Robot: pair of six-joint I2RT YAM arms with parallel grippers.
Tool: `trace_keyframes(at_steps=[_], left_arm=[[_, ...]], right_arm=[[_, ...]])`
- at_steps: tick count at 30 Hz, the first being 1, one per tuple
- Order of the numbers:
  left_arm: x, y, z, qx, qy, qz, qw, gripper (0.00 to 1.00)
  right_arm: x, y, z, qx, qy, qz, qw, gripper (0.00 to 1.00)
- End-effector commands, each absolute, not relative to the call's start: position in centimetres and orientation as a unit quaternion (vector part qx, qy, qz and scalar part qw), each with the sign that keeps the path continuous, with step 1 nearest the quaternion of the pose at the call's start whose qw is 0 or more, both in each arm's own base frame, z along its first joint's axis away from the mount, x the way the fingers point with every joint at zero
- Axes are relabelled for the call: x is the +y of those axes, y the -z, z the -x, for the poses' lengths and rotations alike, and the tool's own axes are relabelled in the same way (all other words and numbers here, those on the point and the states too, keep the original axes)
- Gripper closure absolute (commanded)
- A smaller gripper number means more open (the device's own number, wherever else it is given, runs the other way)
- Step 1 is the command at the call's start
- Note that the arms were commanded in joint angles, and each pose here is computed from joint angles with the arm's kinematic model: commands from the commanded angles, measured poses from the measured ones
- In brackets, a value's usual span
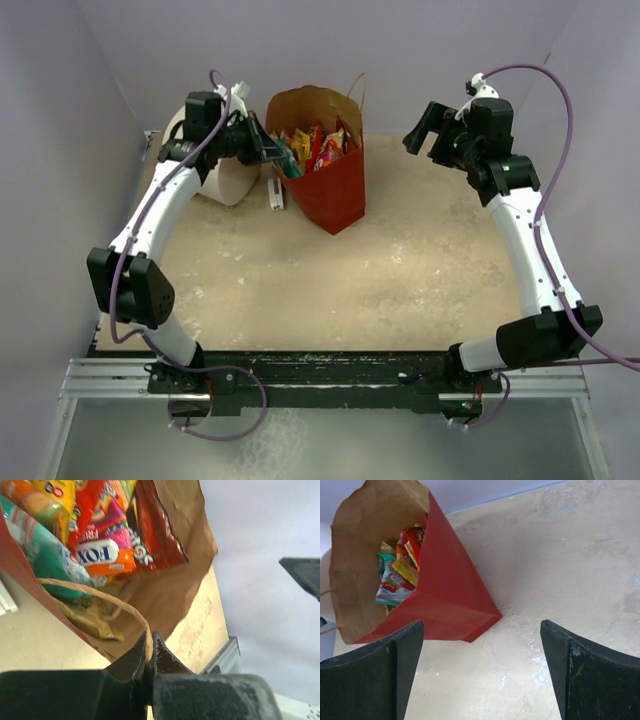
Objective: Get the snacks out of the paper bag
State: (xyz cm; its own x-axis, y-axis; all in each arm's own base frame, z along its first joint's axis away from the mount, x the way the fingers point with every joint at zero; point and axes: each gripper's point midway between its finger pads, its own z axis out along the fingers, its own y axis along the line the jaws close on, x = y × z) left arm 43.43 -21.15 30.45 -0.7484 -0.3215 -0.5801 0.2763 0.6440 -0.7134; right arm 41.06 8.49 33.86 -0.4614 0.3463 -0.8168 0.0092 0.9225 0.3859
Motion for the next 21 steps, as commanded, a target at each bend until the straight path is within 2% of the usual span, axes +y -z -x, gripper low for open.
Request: trace_keyframes(at_steps=[1, 7, 13, 18, 21], left_arm=[[-21.8, -35.6, -38.9, 0.792, 0.485, -0.022, 0.370, 1.00], [-20.8, -35.1, -35.2, 0.804, 0.474, -0.006, 0.360, 1.00], [-20.1, -35.5, -32.3, 0.803, 0.478, 0.016, 0.355, 1.00], [-19.3, -35.3, -30.7, 0.810, 0.465, 0.034, 0.354, 1.00], [-18.9, -34.8, -30.2, 0.819, 0.454, 0.033, 0.349, 1.00]], right_arm=[[10.5, -36.7, -41.4, 0.816, -0.220, -0.079, 0.529, 0.00], [12.8, -36.0, -41.8, 0.823, -0.273, -0.056, 0.495, 0.00], [17.2, -36.6, -42.9, 0.806, -0.352, 0.017, 0.475, 0.00], [20.7, -36.4, -45.5, 0.788, -0.377, 0.036, 0.485, 0.00], [22.1, -35.9, -48.0, 0.790, -0.388, 0.031, 0.473, 0.06]])
